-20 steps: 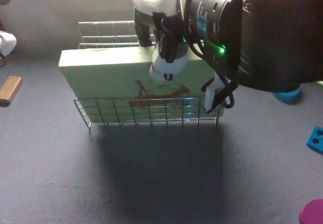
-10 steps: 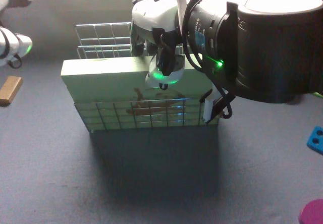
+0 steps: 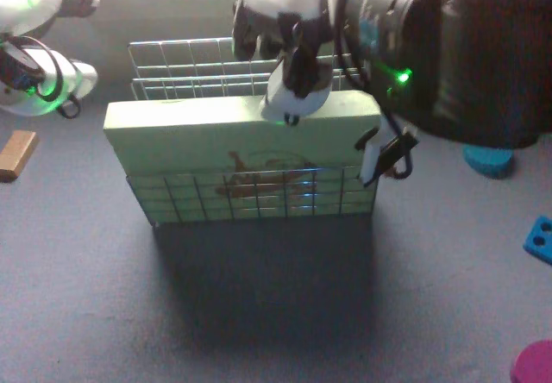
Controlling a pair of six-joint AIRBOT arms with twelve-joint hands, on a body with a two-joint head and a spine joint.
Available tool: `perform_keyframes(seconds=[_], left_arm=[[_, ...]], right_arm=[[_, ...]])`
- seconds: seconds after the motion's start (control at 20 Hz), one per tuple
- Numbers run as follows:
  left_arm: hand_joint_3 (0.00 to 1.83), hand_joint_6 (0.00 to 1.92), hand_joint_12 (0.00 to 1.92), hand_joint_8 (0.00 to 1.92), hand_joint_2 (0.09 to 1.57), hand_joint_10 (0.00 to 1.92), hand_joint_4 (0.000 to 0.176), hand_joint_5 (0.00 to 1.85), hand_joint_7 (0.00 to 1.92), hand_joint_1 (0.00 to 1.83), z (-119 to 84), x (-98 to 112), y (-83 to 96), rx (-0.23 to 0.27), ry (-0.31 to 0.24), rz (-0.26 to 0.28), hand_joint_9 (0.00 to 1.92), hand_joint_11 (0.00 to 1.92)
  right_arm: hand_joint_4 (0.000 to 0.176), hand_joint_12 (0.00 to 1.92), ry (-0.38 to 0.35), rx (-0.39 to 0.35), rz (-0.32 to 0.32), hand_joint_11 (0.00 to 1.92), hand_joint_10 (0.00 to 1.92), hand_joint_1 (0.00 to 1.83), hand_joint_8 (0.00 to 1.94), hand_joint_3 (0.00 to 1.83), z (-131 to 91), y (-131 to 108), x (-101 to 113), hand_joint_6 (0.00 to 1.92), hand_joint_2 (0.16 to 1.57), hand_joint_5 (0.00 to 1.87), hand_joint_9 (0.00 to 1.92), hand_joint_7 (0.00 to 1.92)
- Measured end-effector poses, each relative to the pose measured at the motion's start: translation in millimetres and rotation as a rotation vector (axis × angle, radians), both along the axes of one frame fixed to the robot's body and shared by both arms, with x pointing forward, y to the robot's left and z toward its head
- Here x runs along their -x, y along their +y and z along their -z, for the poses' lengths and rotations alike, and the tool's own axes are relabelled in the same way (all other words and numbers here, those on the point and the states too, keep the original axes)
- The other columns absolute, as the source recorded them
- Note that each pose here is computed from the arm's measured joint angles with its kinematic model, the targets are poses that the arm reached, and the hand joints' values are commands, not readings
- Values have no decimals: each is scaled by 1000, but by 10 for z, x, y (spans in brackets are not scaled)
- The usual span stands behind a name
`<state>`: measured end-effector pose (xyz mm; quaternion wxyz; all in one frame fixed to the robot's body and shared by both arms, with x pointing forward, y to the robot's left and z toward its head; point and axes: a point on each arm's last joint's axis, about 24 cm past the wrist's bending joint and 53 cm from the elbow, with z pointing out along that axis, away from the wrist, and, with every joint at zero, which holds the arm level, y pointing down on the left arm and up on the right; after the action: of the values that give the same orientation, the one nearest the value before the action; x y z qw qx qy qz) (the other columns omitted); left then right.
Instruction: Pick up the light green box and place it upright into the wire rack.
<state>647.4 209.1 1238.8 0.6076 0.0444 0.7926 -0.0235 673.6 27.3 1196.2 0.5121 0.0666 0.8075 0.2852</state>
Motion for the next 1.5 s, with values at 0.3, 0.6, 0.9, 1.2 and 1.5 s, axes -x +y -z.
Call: perform_keyframes(seconds=[0.3, 0.6, 0.9, 1.2, 1.5], left_arm=[[1, 2, 687, 1, 1443, 0, 32, 233, 129, 148, 26, 96, -224, 25, 6, 29, 127, 0], [0, 66, 1333, 86, 1443, 81, 21, 457, 506, 131, 8, 199, -324, 39, 8, 28, 365, 0], [1, 498, 1720, 866, 1455, 1233, 0, 712, 648, 161, -40, 288, -392, 50, 4, 25, 415, 168], [0, 1383, 1921, 1500, 1454, 1888, 0, 746, 767, 358, -23, 361, -445, 57, 13, 20, 656, 684], [0, 1918, 1921, 1920, 1468, 1921, 0, 1179, 1288, 474, -60, 377, -456, 70, 11, 14, 1292, 1376]], right_arm=[[0, 1446, -46, -62, -24, 98, 303, 1103, 0, 0, -397, -154, 161, 159, 1005, 608, 611, 746], [0, 1496, -56, -33, -24, 469, 633, 632, 37, 13, -521, -487, 557, 264, 1150, 842, 818, 1005], [0, 1818, -18, -37, -34, 610, 1444, 594, 880, 3, -416, -462, 822, 914, 1195, 855, 763, 988], [32, 1921, -9, 33, -64, 868, 1767, 854, 1494, 70, -281, -403, 992, 1425, 1221, 749, 985, 997], [0, 1921, -31, 69, -84, 1379, 1921, 649, 1939, 237, -288, -387, 1000, 1901, 1283, 1126, 1293, 1283]])
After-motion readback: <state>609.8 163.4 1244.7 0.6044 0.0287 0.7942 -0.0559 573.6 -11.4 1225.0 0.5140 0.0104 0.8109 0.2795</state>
